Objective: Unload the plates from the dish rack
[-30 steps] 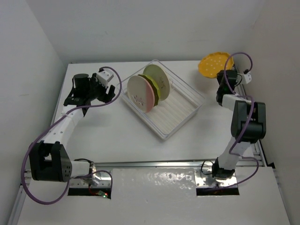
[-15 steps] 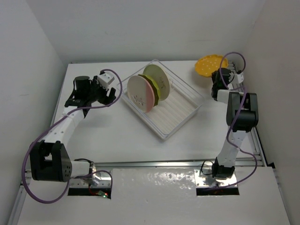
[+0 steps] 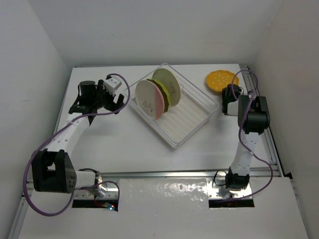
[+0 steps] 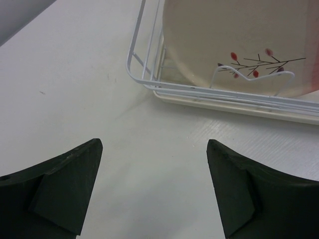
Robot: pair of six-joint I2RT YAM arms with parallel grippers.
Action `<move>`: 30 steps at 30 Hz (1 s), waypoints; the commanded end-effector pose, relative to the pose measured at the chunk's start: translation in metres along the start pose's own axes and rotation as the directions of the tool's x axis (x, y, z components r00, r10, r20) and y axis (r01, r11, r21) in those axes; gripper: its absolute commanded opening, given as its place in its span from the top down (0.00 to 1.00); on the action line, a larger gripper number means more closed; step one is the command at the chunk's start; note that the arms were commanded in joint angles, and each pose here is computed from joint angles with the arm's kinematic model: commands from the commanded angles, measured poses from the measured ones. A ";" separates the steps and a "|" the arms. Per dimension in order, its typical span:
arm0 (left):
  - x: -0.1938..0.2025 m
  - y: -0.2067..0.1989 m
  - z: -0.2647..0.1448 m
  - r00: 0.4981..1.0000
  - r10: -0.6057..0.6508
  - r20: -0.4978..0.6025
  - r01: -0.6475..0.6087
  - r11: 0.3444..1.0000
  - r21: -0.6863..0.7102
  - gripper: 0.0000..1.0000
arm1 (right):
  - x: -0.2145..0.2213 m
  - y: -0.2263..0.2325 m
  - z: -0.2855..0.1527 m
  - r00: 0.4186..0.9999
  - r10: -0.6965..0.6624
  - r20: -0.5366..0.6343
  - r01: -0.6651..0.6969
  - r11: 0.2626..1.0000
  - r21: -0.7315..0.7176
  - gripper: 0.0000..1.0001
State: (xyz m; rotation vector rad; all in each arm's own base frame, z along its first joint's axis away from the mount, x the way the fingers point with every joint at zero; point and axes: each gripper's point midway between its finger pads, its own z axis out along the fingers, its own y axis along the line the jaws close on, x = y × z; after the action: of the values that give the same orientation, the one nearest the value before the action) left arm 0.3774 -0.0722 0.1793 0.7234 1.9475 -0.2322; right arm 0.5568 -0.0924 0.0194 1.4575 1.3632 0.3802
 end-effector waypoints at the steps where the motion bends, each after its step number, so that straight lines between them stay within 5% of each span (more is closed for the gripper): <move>1: -0.032 0.008 -0.009 0.995 0.053 0.086 -0.051 0.998 -0.030 0.15 | -0.031 0.051 -0.015 0.981 0.187 0.058 -0.175 0.970 -0.171 0.82; 6: -0.044 0.013 -0.007 0.990 0.072 0.121 -0.068 0.997 -0.040 0.10 | -0.027 0.023 -0.022 0.971 0.238 0.039 -0.232 0.965 -0.120 0.49; 9: -0.054 0.024 0.004 0.991 0.036 0.127 -0.030 0.998 -0.052 0.09 | -0.025 0.011 -0.029 0.976 0.218 0.023 -0.215 0.972 -0.095 0.40; 15: -0.095 0.028 0.030 0.980 0.111 0.167 -0.125 0.990 0.073 0.16 | -0.020 -0.002 -0.055 0.996 -0.055 -0.064 0.055 0.998 0.008 0.04; 20: -0.105 0.014 0.052 0.926 0.311 0.216 -0.359 0.903 0.238 0.15 | -0.024 -0.021 -0.080 0.921 -0.356 -0.160 0.370 0.926 0.069 0.01; 30: -0.093 -0.025 0.101 0.920 0.323 0.221 -0.391 0.799 0.457 0.18 | -0.044 -0.004 -0.119 0.764 -0.621 -0.177 0.625 0.780 -0.039 0.01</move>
State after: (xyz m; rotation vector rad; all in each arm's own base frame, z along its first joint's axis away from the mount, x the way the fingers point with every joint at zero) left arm 0.4764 -0.1481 0.1976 1.2504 1.6962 -0.4779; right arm 0.4527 -0.0760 0.0631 1.0715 1.8517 0.1132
